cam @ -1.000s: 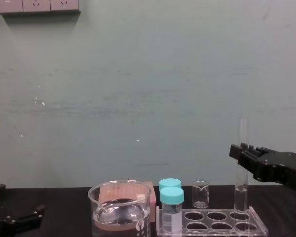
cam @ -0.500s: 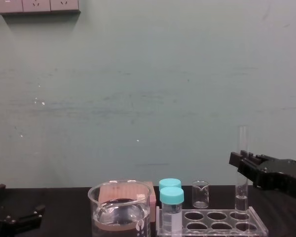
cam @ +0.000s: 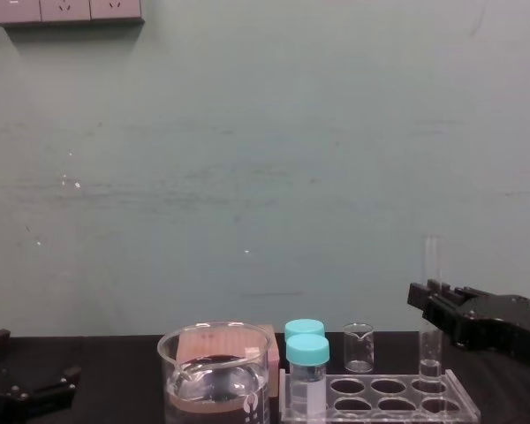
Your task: Hold the test tube with one hand and immerse one end into the beaker, then return it to the test tube rack.
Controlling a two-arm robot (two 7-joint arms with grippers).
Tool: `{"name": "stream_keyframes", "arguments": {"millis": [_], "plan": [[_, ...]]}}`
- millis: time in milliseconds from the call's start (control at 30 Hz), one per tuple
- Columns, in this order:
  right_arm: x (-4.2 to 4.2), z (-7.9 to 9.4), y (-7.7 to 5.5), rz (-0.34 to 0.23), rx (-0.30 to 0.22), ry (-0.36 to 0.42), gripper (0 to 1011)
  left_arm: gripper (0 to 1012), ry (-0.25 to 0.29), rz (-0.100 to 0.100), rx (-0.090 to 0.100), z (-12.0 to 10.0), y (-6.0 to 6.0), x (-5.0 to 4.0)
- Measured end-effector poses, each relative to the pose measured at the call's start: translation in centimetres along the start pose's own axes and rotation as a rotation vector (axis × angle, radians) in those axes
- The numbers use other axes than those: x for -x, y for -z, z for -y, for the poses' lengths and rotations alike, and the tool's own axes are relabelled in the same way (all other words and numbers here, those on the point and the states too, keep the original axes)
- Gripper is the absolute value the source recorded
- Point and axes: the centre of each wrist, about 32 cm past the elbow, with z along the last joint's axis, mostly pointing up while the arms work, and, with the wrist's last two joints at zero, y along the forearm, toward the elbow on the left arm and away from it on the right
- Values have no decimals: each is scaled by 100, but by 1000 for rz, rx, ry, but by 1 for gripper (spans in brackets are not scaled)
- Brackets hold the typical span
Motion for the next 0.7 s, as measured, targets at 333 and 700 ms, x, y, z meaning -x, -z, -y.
{"name": "stream_keyframes", "arguments": {"millis": [333, 700], "plan": [[-6, -1, 21, -1, 12, 1, 224, 1000, 0, 0, 0, 0, 0, 0], [-8, -6, 30, 6, 24, -1, 224, 1000, 0, 0, 0, 0, 0, 0]]}}
